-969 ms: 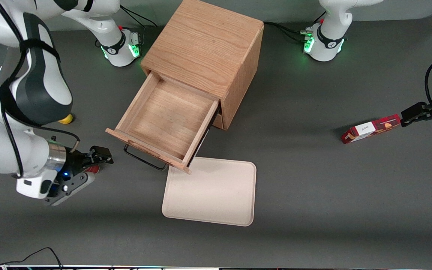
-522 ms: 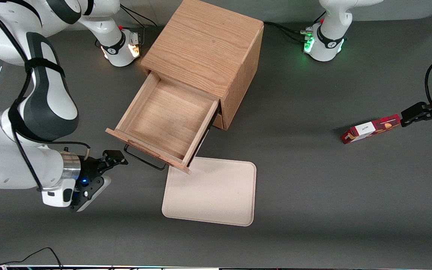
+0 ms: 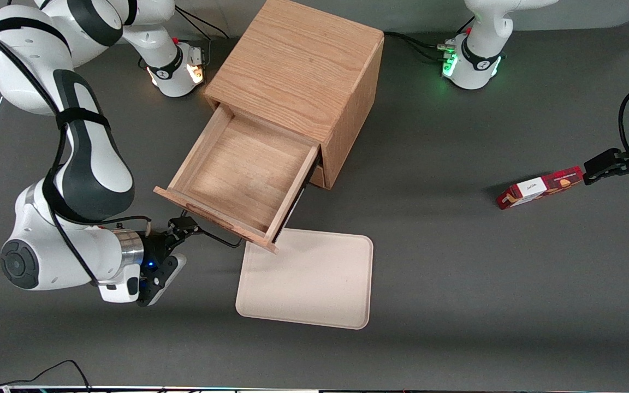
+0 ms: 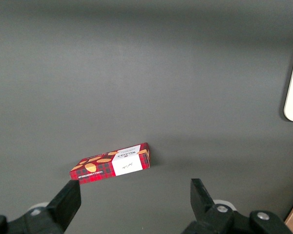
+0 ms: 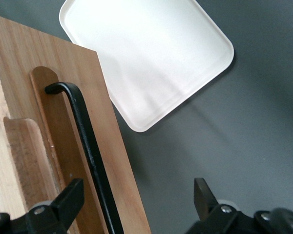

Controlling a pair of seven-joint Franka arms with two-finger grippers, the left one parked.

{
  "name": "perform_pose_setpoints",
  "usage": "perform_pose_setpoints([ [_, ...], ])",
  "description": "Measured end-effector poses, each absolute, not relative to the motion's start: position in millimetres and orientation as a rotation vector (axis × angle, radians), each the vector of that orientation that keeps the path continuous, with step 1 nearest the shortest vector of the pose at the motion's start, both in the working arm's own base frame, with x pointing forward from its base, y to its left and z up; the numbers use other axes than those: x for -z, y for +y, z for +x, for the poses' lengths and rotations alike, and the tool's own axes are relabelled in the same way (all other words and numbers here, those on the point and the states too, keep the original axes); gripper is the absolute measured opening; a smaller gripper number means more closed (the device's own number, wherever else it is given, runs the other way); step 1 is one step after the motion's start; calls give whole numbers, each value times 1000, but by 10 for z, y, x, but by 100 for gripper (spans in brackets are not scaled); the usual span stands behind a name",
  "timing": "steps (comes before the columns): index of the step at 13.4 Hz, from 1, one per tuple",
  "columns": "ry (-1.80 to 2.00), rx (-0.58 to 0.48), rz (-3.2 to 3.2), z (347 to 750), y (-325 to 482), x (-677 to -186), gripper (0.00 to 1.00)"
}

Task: Close top drawer
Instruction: 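Press the right gripper against the drawer front and push it inward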

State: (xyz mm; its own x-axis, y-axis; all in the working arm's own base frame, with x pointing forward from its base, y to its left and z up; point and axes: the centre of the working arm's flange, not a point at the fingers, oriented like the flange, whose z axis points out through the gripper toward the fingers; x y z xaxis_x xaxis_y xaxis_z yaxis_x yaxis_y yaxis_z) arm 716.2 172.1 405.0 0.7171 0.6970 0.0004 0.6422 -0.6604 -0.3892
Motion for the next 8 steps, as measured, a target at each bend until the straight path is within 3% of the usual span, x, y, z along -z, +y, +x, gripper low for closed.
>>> perform_pose_setpoints([
  [8,-1072,-263,-2554,7139,1817,-3863,100],
])
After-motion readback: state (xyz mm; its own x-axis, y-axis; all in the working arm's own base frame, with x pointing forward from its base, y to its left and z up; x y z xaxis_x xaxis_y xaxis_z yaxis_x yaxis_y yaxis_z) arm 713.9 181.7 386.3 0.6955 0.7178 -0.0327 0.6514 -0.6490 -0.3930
